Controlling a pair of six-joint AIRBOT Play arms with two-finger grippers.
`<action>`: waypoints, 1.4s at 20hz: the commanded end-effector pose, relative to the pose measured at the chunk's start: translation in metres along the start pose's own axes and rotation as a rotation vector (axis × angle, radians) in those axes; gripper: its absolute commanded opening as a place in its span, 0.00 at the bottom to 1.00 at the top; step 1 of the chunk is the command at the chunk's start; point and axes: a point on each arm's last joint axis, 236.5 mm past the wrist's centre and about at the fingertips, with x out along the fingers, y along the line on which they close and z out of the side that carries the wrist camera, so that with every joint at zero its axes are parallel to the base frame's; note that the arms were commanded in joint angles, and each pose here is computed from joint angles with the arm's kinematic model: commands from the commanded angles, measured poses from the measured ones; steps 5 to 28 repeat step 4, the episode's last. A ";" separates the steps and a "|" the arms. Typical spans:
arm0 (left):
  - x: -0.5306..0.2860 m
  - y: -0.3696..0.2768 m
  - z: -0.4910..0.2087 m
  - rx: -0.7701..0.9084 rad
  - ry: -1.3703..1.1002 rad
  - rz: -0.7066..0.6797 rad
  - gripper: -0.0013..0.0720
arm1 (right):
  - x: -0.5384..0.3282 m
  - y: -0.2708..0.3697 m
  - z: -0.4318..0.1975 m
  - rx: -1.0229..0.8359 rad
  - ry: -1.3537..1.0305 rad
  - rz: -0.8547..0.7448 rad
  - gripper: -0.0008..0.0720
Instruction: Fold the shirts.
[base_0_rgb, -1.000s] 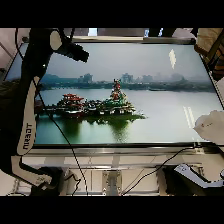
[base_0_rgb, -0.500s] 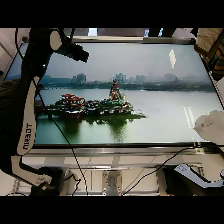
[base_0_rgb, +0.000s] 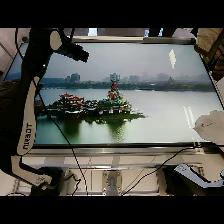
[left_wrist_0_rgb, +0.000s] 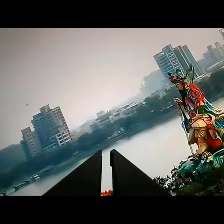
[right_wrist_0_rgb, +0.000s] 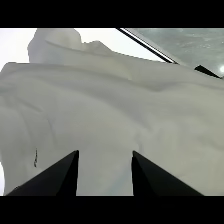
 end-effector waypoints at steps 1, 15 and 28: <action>0.000 0.000 0.000 0.000 0.000 0.000 0.11 | 0.000 0.000 0.000 0.000 0.000 0.000 0.53; 0.000 0.000 0.000 0.000 0.000 0.000 0.11 | 0.000 0.000 0.000 0.000 0.000 0.000 0.53; 0.000 0.000 0.000 0.000 0.000 0.000 0.11 | 0.000 0.000 0.000 0.000 0.000 0.000 0.53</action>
